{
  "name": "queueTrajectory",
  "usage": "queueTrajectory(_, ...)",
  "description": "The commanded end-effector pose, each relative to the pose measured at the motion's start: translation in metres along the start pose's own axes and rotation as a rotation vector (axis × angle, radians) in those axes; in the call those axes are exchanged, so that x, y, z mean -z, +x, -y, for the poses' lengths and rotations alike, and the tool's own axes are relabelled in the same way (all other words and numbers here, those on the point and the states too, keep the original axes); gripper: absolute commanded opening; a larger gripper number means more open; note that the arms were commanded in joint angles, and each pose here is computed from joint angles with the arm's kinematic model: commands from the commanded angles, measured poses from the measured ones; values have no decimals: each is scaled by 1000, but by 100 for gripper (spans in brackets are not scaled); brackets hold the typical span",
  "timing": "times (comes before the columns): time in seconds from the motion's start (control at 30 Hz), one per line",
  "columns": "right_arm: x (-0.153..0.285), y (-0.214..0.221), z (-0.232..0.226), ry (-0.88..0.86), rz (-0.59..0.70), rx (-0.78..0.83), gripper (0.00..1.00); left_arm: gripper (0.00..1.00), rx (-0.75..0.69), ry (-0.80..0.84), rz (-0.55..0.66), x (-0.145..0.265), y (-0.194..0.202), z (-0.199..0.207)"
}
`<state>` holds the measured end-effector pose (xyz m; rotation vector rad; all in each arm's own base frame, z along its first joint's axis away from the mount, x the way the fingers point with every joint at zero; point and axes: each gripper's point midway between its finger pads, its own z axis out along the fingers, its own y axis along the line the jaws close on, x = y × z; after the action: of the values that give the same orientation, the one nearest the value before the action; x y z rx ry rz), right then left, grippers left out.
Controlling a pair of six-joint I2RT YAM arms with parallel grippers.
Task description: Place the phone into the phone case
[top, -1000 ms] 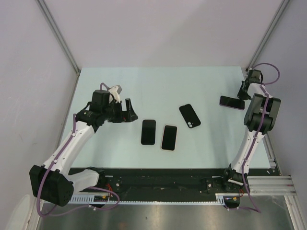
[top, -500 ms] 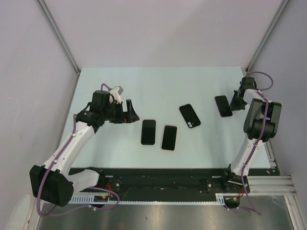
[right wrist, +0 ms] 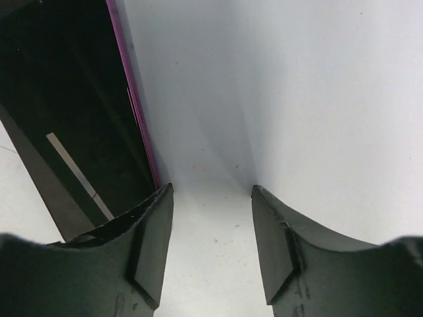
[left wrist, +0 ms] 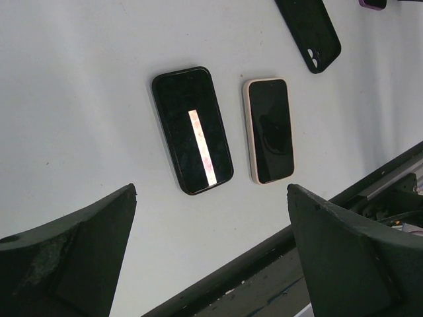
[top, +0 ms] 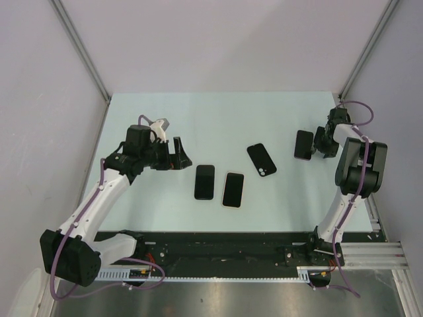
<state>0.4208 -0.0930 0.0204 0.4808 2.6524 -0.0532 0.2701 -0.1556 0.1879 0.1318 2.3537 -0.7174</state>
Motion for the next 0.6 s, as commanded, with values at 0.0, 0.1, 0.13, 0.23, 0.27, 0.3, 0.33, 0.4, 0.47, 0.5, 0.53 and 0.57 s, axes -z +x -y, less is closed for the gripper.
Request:
queueTrajectory(0.0,21,-14,-1,25,66,-14,58,100,-19,16,45,5,-9,3)
queueTrajectory(0.1,32,-32,-11,11,140,-19,76,100,-20,18,47,5,-9,3)
queueTrajectory(0.13,35,-35,-15,0,156,-22,83,100,-20,22,46,6,-9,4)
queueTrajectory(0.23,42,-46,-36,-35,195,-20,100,100,-19,30,45,5,-9,5)
queueTrajectory(0.27,42,-47,-44,-41,201,-11,99,100,-19,32,44,5,-9,6)
queueTrajectory(0.3,43,-50,-48,-39,208,-22,100,100,-18,31,41,5,-8,5)
queueTrajectory(0.33,43,-52,-49,-32,210,-35,100,100,-19,31,43,5,-8,5)
queueTrajectory(0.4,36,-50,-52,-6,193,-66,99,100,-21,33,45,6,-9,6)
queueTrajectory(0.47,35,-57,-58,-7,192,-133,97,100,-22,35,50,7,-9,7)
queueTrajectory(0.5,29,-55,-64,-3,182,-138,96,100,-25,38,52,8,-10,7)
queueTrajectory(0.53,27,-56,-66,8,187,-156,96,100,-25,39,52,8,-10,8)
queueTrajectory(0.57,26,-59,-64,44,201,-165,96,100,-24,40,50,7,-9,7)
